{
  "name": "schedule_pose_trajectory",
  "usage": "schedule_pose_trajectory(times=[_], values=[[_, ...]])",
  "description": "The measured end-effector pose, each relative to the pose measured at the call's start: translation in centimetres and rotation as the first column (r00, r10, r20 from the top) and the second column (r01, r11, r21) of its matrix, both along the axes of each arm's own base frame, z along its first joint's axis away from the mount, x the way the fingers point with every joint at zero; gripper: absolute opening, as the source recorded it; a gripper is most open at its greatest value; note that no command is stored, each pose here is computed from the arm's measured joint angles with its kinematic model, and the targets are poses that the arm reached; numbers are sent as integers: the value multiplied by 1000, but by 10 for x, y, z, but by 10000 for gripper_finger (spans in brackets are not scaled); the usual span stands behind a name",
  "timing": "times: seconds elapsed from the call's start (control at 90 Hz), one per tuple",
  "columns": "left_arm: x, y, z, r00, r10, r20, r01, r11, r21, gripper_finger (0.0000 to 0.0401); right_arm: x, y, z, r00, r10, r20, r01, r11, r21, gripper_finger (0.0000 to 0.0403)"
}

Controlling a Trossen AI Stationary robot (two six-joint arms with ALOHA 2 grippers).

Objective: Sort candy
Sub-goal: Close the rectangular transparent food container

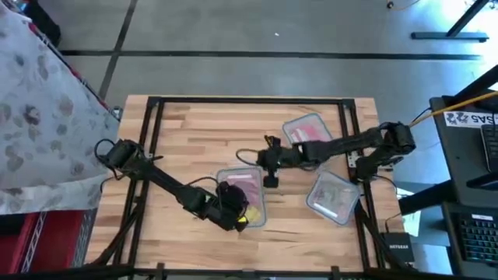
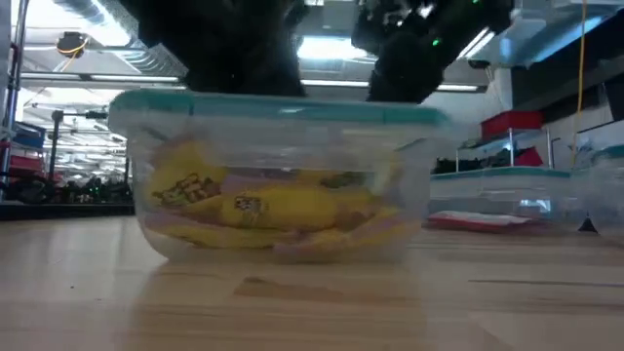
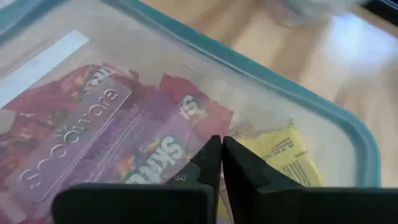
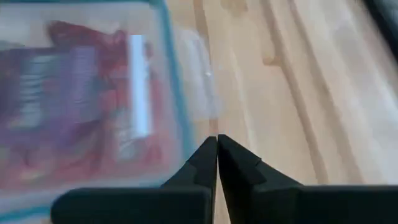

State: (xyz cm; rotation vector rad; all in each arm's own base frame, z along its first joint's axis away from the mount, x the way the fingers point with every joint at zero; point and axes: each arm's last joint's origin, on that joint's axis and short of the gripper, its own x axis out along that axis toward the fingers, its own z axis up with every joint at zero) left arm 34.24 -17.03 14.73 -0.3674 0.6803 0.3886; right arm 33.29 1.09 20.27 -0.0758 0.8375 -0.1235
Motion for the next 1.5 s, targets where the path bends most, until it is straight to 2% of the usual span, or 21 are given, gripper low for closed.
schedule_pose_trajectory(times=[0.122, 0.322, 0.5, 0.644, 0.744, 0.822, 0.922, 1.033, 1.122, 1.267, 1.333, 1.411, 1.5], values=[[0, -2, 0, 999, -38, -6, 38, 999, -10, 0, 5, -12, -20, 997, -14, -70, 16, 1000, 27, 0], [-2, 0, -1, 999, -28, -37, 28, 1000, 0, 0, 8, 4, -43, 982, 122, -144, -85, 967, 238, 0], [-7, 5, -1, 994, 14, -105, -14, 1000, 0, 0, 3, 42, -46, 970, 181, -164, -136, 959, 250, 0], [-8, 11, -1, 992, 84, -98, -80, 996, 49, 0, 0, 84, -46, 939, 325, -110, -280, 911, 302, 0], [-8, 9, 1, 992, 83, -96, -78, 995, 57, 0, -1, 105, -45, 917, 396, -58, -366, 888, 278, 0], [-8, 7, 5, 993, 67, -96, -62, 996, 56, 0, -6, 116, -42, 911, 408, -53, -385, 890, 245, 0], [-6, 3, 12, 995, 35, -90, -31, 998, 47, 0, -13, 116, -27, 932, 361, -40, -351, 924, 154, 0], [-3, -1, 24, 998, 9, -67, -7, 1000, 23, 0, -15, 95, -9, 969, 246, -25, -245, 969, 35, 0], [-1, -2, 33, 998, -20, -53, 21, 1000, 17, 0, -13, 74, 1, 991, 134, 9, -134, 991, -10, 0], [4, -2, 51, 999, -41, -15, 41, 999, 23, 0, -6, 40, -5, 999, -24, -22, 24, 999, 21, 0], [5, 0, 56, 1000, 2, 13, -2, 1000, -9, 0, -4, 30, -12, 996, -67, -52, 69, 997, 36, 0], [4, 5, 53, 997, 80, -23, -82, 993, -82, 0, -1, 25, -23, 993, -62, -96, 68, 996, 62, 0], [-4, 14, 45, 980, 155, -126, -167, 982, -91, 0, 3, 27, -34, 992, -1, -125, 16, 993, 114, 0]])
